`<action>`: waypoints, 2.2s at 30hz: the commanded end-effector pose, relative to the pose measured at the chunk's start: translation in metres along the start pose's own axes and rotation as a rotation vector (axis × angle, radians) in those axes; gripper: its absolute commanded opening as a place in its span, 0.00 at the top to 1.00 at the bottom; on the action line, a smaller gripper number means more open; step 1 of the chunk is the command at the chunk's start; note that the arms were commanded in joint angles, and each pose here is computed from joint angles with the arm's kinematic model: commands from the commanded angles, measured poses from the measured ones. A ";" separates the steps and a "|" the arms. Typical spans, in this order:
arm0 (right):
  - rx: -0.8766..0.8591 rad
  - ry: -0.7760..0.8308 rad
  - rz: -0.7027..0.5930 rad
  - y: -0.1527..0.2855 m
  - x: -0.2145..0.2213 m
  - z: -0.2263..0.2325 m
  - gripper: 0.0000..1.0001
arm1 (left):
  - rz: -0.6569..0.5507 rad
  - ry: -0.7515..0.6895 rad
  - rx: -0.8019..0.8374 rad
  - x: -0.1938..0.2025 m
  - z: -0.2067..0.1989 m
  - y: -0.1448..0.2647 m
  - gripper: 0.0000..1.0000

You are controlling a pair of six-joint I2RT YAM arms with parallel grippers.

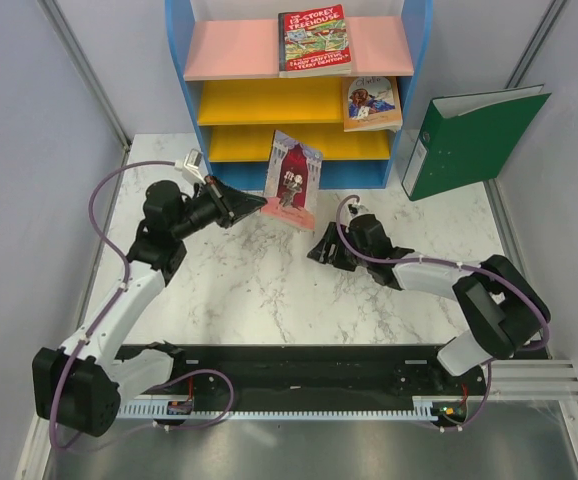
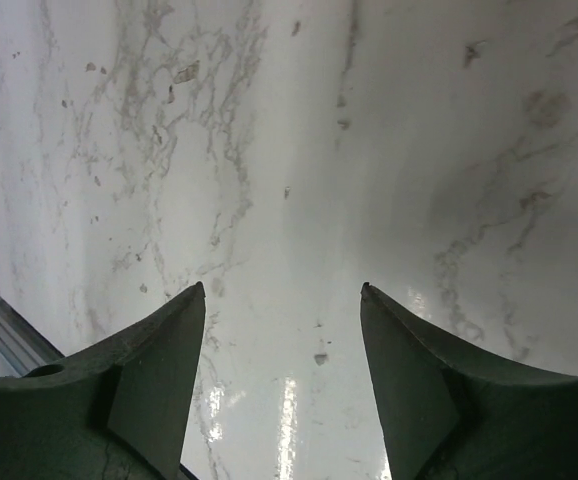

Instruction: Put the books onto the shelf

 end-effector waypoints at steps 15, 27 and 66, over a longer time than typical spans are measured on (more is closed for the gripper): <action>0.074 0.063 -0.069 0.053 0.008 -0.028 0.26 | 0.170 0.097 0.507 -0.038 -0.053 -0.061 0.98; 0.068 0.035 -0.046 0.045 0.016 -0.032 0.25 | 0.237 0.222 0.592 -0.048 -0.048 -0.118 0.98; 0.067 0.015 -0.029 0.038 0.019 -0.034 0.25 | 0.284 0.370 0.499 -0.017 -0.023 -0.170 0.98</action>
Point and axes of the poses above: each gripper's point midway between its finger pads, its own y axis back along the fingers, its own z axis along the line the jaws close on, x = y × z, the point moved 8 cm from there along y, back along the fingers, and after that the axes turned 13 degrees about y, right-handed, at the moved point
